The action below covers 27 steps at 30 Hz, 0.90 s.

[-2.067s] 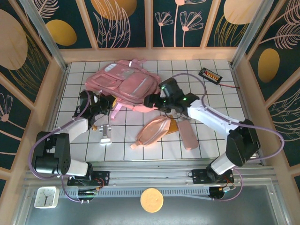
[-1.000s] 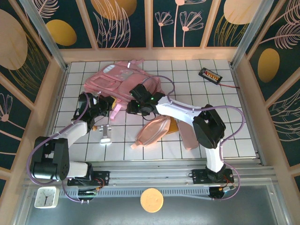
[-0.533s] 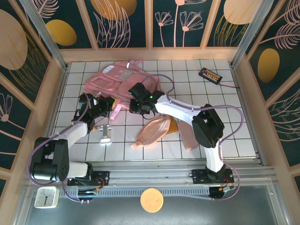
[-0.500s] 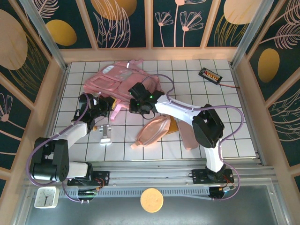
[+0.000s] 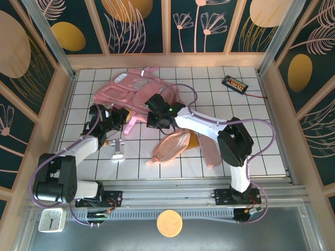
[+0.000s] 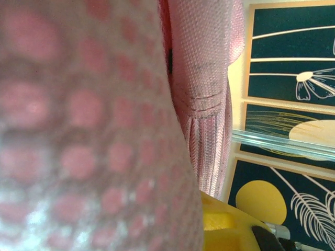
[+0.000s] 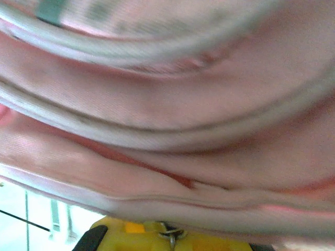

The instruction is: Pack the student bag

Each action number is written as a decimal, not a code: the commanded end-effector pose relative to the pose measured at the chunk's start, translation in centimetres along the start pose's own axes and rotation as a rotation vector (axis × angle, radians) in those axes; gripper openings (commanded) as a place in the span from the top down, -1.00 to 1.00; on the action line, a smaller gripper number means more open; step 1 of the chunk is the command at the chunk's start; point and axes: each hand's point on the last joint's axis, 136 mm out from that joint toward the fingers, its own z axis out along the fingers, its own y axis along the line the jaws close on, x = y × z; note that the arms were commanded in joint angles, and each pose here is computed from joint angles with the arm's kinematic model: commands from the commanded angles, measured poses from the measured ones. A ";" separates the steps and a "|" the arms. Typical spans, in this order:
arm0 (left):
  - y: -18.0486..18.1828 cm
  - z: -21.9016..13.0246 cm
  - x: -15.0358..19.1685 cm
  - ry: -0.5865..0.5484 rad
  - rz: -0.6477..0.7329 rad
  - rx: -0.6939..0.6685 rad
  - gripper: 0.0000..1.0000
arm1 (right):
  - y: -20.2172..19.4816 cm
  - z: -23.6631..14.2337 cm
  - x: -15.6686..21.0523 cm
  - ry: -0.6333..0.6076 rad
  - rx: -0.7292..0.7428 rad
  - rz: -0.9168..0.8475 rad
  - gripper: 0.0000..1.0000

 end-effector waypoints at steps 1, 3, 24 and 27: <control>-3.3 -0.7 -0.1 0.007 0.024 0.085 1.00 | -5.1 -1.8 0.6 0.003 0.137 0.024 1.00; -3.3 -0.6 -0.2 0.010 0.045 0.073 1.00 | -6.8 -2.2 1.0 0.017 0.164 0.017 1.00; -4.1 -1.2 -5.2 -0.007 0.212 -0.029 -0.67 | 3.9 -2.1 -0.1 0.095 -0.195 -0.193 1.00; -2.8 -1.9 -4.2 0.002 0.172 -0.044 -0.97 | 4.9 -1.8 -0.6 0.097 -0.217 -0.184 1.00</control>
